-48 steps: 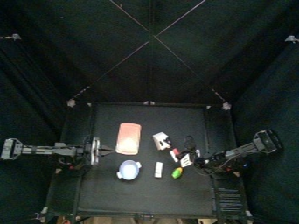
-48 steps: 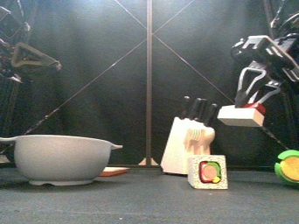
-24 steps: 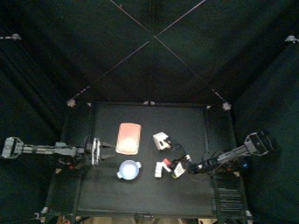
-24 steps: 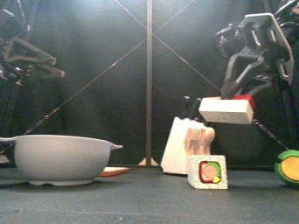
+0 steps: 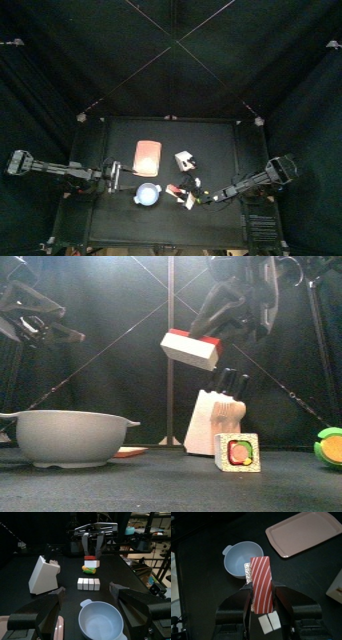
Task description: Hand over salmon sushi
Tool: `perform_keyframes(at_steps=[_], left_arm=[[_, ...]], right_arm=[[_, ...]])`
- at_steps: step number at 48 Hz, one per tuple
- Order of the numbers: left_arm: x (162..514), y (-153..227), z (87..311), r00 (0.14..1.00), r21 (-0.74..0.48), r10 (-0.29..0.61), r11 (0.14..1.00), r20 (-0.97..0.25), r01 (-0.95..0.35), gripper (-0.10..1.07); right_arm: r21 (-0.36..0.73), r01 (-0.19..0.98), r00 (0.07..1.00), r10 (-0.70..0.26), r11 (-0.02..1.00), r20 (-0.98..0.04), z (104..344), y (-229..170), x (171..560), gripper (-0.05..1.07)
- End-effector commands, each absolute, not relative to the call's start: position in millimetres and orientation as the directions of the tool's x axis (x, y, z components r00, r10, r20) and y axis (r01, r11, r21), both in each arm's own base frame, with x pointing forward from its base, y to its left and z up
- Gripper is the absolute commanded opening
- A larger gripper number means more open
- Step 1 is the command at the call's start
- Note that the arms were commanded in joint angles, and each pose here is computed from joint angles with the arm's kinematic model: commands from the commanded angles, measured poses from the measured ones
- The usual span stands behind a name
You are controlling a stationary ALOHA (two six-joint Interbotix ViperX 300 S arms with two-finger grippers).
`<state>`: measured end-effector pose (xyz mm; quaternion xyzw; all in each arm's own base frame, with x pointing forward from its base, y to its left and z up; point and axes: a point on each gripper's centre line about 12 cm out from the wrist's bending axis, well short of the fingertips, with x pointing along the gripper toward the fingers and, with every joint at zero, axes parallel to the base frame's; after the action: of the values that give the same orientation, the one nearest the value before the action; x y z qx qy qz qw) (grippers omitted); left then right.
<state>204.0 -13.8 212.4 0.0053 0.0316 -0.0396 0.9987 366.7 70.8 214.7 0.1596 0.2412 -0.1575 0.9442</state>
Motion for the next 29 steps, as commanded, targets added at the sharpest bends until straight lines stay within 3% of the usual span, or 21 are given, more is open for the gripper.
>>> perform_keyframes(at_steps=[1, 11, 29], left_arm=[[218, -15, 221, 0.995, 0.007, -0.082, 0.997, -0.057, 0.083, 1.03], [236, -17, 217, 0.991, -0.012, -0.077, 0.997, -0.106, 0.076, 1.03], [257, -29, 214, 0.981, 0.02, -0.129, 0.991, -0.143, 0.133, 1.03]], right_arm=[[0.219, 0.365, 0.853, -0.231, 0.905, -0.467, 226, 69, 384, 0.56], [0.203, 0.388, 0.847, -0.261, 0.899, -0.463, 220, 64, 413, 0.56], [0.189, 0.34, 0.887, -0.247, 0.921, -0.39, 240, 71, 439, 0.56]])
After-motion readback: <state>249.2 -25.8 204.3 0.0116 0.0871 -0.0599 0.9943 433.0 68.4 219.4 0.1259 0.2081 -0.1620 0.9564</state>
